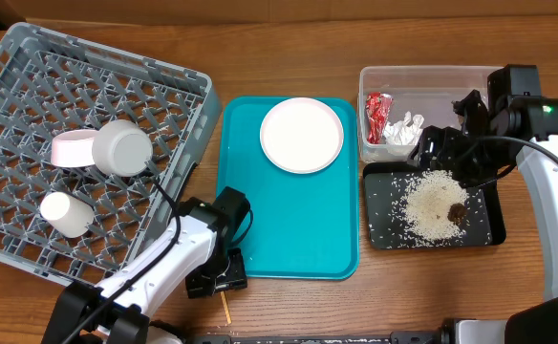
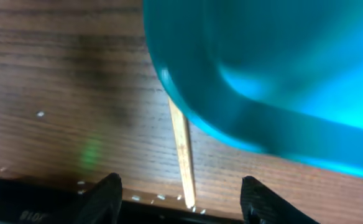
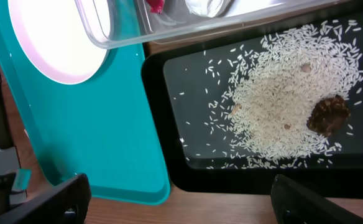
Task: Sort waste into correct bins and load items into the dishwasher
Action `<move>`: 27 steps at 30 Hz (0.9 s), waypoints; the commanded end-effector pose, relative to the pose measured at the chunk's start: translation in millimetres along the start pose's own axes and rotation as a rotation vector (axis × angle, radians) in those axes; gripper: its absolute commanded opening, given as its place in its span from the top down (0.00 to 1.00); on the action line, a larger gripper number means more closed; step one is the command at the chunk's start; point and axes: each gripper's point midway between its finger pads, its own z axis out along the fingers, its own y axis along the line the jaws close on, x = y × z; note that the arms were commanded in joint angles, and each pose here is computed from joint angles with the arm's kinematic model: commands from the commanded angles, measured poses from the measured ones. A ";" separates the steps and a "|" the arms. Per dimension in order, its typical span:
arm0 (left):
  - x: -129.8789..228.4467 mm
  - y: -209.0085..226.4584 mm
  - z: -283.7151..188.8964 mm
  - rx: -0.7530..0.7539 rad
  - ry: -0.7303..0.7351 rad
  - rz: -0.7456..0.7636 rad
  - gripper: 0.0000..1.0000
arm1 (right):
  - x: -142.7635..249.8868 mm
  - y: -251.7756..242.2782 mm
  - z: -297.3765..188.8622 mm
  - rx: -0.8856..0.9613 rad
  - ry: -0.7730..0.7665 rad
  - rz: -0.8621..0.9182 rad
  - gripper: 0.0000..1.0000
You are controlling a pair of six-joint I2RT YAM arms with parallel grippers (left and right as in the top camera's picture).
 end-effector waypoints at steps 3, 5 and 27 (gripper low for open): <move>4.5 -2.4 15.4 0.029 0.013 -0.042 0.32 | -4.6 5.5 -13.8 -0.007 -0.052 -0.020 0.06; 2.8 -2.6 21.4 0.038 0.001 -0.041 0.33 | -4.6 5.5 -13.8 -0.007 -0.052 -0.020 0.06; -1.1 -15.8 23.1 0.106 -0.006 -0.062 0.00 | -3.5 5.4 -13.7 -0.007 -0.048 -0.018 0.05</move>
